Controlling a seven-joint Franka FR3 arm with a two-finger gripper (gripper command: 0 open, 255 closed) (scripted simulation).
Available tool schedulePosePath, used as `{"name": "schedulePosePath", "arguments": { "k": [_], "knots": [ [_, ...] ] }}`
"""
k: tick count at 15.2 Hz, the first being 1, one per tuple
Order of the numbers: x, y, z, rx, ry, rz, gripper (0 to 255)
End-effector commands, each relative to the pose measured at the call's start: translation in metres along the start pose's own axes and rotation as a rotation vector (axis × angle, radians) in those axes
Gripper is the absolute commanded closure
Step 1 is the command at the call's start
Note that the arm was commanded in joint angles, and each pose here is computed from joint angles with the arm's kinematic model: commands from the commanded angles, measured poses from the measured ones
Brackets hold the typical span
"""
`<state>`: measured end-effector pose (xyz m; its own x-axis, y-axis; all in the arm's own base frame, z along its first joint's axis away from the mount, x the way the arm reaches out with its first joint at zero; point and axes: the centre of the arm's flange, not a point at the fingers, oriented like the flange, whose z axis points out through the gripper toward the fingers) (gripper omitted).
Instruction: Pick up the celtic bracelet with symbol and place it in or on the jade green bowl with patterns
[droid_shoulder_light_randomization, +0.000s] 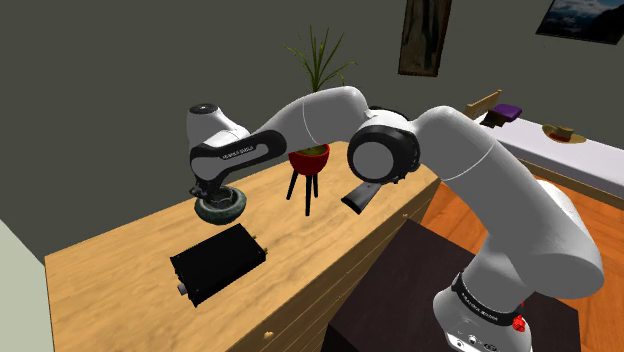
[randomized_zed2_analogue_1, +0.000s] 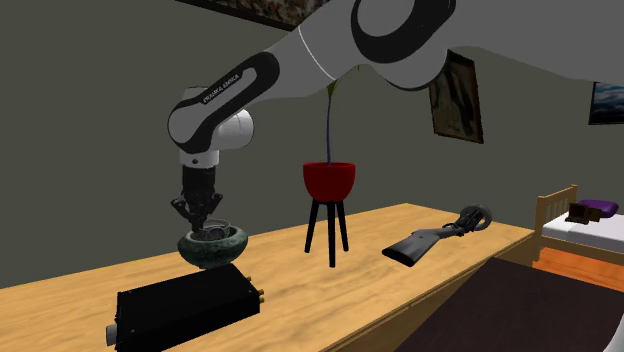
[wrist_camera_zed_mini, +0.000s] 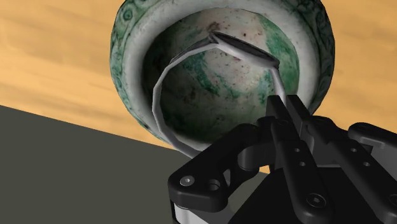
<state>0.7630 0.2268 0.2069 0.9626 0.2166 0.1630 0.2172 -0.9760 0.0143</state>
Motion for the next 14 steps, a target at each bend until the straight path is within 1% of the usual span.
{"name": "schedulePosePath", "arguments": {
  "k": [1, 5, 6, 11, 14],
  "knots": [
    [0.000, 0.000, 0.001, 0.000, 0.000, 0.000, 255],
    [0.000, 0.000, 0.001, 0.000, 0.000, 0.000, 255],
    [0.000, 0.000, 0.001, 0.000, 0.000, 0.000, 0],
    [0.000, 0.000, 0.001, 0.000, 0.000, 0.000, 0],
    [0.000, 0.000, -0.039, 0.000, 0.000, 0.000, 0]
  ]
}}
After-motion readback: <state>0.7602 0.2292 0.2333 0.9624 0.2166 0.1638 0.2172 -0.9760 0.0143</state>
